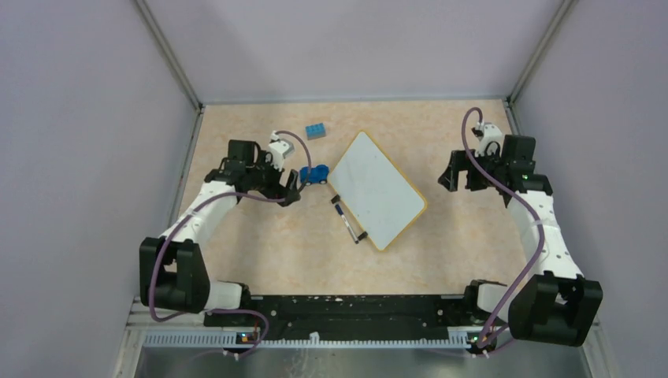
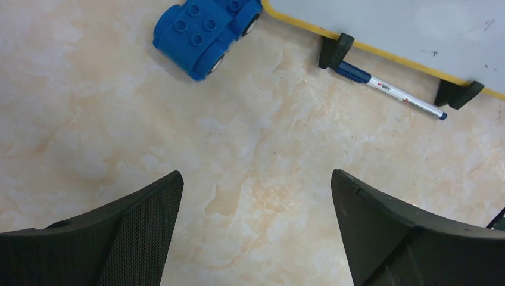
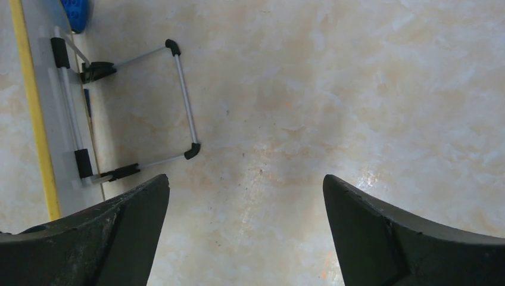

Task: Write a sentence on the whiteboard
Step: Move the whiteboard to the center of the board.

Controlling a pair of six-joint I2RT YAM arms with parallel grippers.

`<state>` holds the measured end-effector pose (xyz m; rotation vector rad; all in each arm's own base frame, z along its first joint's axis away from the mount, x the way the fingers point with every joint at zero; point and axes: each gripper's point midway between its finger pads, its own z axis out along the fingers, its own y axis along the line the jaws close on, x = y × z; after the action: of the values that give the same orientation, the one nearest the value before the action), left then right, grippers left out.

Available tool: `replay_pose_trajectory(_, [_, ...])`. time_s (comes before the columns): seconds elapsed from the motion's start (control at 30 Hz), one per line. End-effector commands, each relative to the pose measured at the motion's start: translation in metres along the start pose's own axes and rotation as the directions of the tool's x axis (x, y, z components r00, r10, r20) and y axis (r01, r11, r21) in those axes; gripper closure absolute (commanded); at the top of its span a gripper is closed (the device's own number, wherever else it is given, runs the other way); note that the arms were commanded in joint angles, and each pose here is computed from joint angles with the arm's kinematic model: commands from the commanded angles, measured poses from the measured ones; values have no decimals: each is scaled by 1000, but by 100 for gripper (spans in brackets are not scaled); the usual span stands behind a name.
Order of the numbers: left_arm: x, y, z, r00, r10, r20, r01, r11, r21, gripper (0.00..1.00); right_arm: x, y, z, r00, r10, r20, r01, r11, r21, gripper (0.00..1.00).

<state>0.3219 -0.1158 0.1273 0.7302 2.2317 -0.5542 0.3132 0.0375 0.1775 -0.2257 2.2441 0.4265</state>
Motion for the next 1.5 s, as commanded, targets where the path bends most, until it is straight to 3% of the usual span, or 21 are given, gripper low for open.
replay_pose_trajectory(0.0, [-17, -17, 6, 988, 155, 23, -156, 987, 27, 1, -12, 13, -2, 1000, 24, 18, -23, 998, -67, 1])
replay_pose_trajectory(0.27, [-16, -58, 52, 966, 255, -34, -248, 958, 141, 3, -16, 3, -4, 998, 58, 25, -57, 998, -24, 1])
replay_pose_trajectory(0.47, [-13, -75, 87, 943, 319, -92, -300, 937, 182, 16, -16, -5, -8, 995, 92, 28, -92, 996, -16, 1])
replay_pose_trajectory(0.77, [-22, -92, 117, 918, 391, -73, -369, 905, 211, 35, -13, -9, -7, 995, 99, 22, -98, 995, -13, 1])
replay_pose_trajectory(1.1, [-16, -84, 148, 918, 371, -143, -346, 922, 173, 56, -17, -9, -10, 996, 87, 27, -87, 996, -10, 1])
replay_pose_trajectory(1.27, [-12, -83, 157, 942, 276, -190, -254, 958, 132, 71, -24, -7, -13, 996, 87, 37, -86, 996, -15, 1])
replay_pose_trajectory(1.47, [-7, -79, 163, 966, 147, -213, -137, 989, 60, 96, -32, -8, -16, 995, 85, 53, -85, 996, -10, 1])
